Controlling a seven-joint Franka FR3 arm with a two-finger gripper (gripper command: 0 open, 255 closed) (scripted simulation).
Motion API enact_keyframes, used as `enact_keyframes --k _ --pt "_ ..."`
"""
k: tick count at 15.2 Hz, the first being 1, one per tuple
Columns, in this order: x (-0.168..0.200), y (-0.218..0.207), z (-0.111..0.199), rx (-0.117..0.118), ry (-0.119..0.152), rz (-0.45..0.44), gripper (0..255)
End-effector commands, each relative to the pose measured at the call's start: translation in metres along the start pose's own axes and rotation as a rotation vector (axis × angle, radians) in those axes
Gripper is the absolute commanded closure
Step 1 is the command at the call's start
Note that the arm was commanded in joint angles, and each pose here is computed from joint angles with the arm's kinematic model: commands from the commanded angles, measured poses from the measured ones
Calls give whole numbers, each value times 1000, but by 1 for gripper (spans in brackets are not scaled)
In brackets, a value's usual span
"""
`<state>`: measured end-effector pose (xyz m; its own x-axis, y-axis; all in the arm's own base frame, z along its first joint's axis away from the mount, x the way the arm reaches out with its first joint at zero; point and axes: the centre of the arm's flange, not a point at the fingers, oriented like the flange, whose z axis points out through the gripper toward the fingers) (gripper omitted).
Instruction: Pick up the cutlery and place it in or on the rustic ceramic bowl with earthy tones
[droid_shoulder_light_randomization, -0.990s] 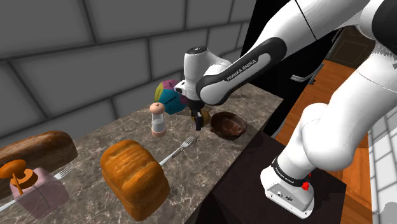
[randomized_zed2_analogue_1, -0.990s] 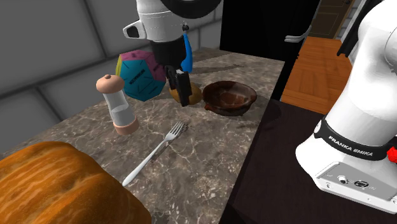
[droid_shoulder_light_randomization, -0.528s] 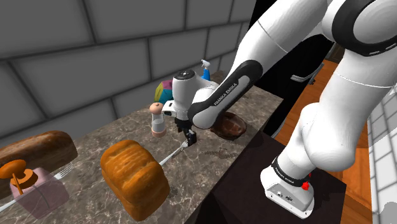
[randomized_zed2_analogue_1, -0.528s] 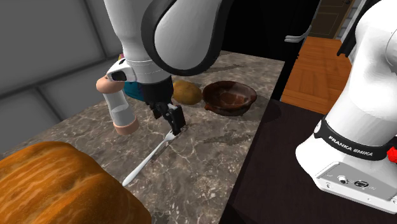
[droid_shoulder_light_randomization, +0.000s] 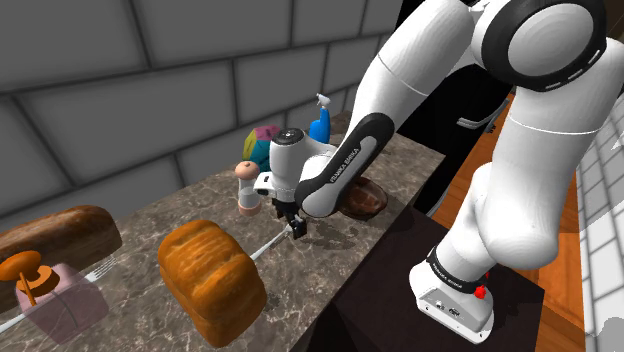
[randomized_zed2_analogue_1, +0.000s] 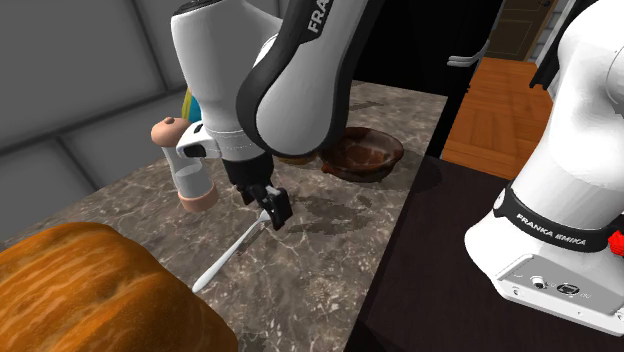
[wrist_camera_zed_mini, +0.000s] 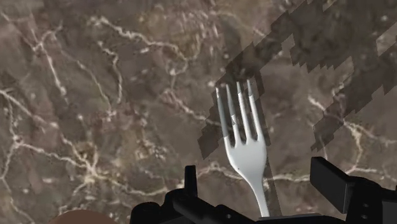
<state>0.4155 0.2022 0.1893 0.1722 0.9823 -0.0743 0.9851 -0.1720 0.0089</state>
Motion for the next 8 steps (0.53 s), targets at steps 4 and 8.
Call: enact_keyframes --k 4,8 --pt "1 0 5 0 1 0 0" --pt "1 0 5 0 0 0 255"
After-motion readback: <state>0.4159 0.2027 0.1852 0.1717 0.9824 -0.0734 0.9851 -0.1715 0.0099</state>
